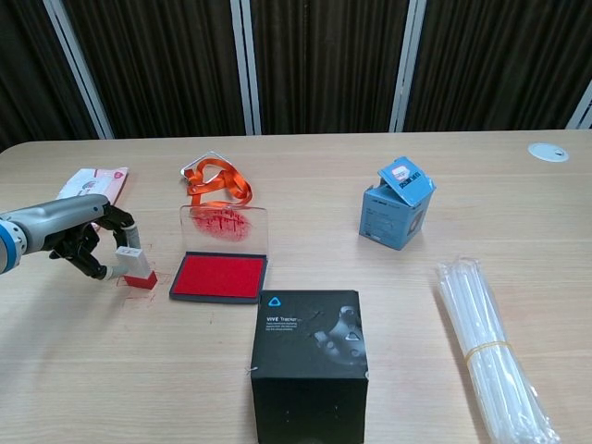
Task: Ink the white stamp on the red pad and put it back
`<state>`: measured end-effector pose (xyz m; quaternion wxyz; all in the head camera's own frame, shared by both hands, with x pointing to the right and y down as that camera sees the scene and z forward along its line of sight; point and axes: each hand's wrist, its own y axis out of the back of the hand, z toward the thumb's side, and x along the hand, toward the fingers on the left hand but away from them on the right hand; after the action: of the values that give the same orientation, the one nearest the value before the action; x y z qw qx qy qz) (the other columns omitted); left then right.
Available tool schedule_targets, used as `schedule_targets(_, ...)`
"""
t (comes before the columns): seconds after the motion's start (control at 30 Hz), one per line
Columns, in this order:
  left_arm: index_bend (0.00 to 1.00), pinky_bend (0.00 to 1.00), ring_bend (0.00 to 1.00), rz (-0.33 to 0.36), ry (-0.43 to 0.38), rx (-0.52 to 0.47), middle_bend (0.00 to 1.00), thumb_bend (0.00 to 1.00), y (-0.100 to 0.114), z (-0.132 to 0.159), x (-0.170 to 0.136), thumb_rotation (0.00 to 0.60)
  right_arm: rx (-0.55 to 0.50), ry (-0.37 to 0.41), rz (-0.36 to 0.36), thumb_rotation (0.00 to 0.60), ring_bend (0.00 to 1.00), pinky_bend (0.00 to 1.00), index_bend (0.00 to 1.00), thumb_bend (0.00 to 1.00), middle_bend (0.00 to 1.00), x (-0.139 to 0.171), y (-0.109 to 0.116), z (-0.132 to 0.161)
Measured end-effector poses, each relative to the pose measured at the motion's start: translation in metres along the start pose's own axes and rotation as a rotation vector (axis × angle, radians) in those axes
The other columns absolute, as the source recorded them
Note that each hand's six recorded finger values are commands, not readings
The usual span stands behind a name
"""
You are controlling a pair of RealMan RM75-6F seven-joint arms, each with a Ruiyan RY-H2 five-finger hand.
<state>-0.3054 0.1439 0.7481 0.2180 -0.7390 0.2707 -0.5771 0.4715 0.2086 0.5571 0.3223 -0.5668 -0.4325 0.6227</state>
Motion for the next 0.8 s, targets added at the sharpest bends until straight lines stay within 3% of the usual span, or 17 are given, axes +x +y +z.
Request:
schedule_targets(0.17, 0.28, 0.83, 0.79, -0.001, 0.001, 0.004, 0.32, 0.21, 0.000, 0.001, -0.001, 0.600, 0.001, 0.001, 0.000, 0.600, 0.00, 0.00, 0.00, 0.00, 0.00, 0.000, 0.000, 0.000)
schedule_targets(0.37, 0.10, 0.81, 0.77, 0.007, -0.003, -0.002, 0.11, 0.14, 0.003, 0.001, -0.004, 0.600, 0.000, 0.000, 0.000, 0.600, 0.00, 0.00, 0.00, 0.00, 0.00, 0.000, 0.000, 0.000)
schedule_targets(0.53, 0.08, 0.77, 0.71, 0.059, -0.017, -0.004, 0.05, 0.08, 0.019, 0.000, -0.014, 0.600, -0.007, 0.007, 0.002, 0.600, 0.00, 0.00, 0.00, 0.00, 0.00, 0.001, 0.000, 0.002)
schedule_targets(0.6, 0.06, 0.67, 0.60, 0.100, -0.021, 0.003, 0.02, 0.03, 0.031, -0.003, -0.021, 0.600, -0.009, 0.010, 0.000, 0.600, 0.00, 0.00, 0.00, 0.00, 0.00, 0.001, 0.001, 0.002)
schedule_targets(0.77, 0.00, 0.10, 0.15, 0.241, -0.020, 0.035, 0.00, 0.00, 0.064, -0.016, -0.049, 0.600, -0.026, 0.025, -0.007, 0.600, 0.00, 0.00, 0.00, 0.00, 0.00, 0.005, 0.005, 0.006)
schedule_targets(0.8, 0.00, 0.05, 0.09, 0.269, -0.017, 0.042, 0.00, 0.00, 0.070, -0.019, -0.055, 0.600, -0.029, 0.026, -0.006, 0.600, 0.00, 0.00, 0.00, 0.00, 0.00, 0.005, 0.005, 0.006)
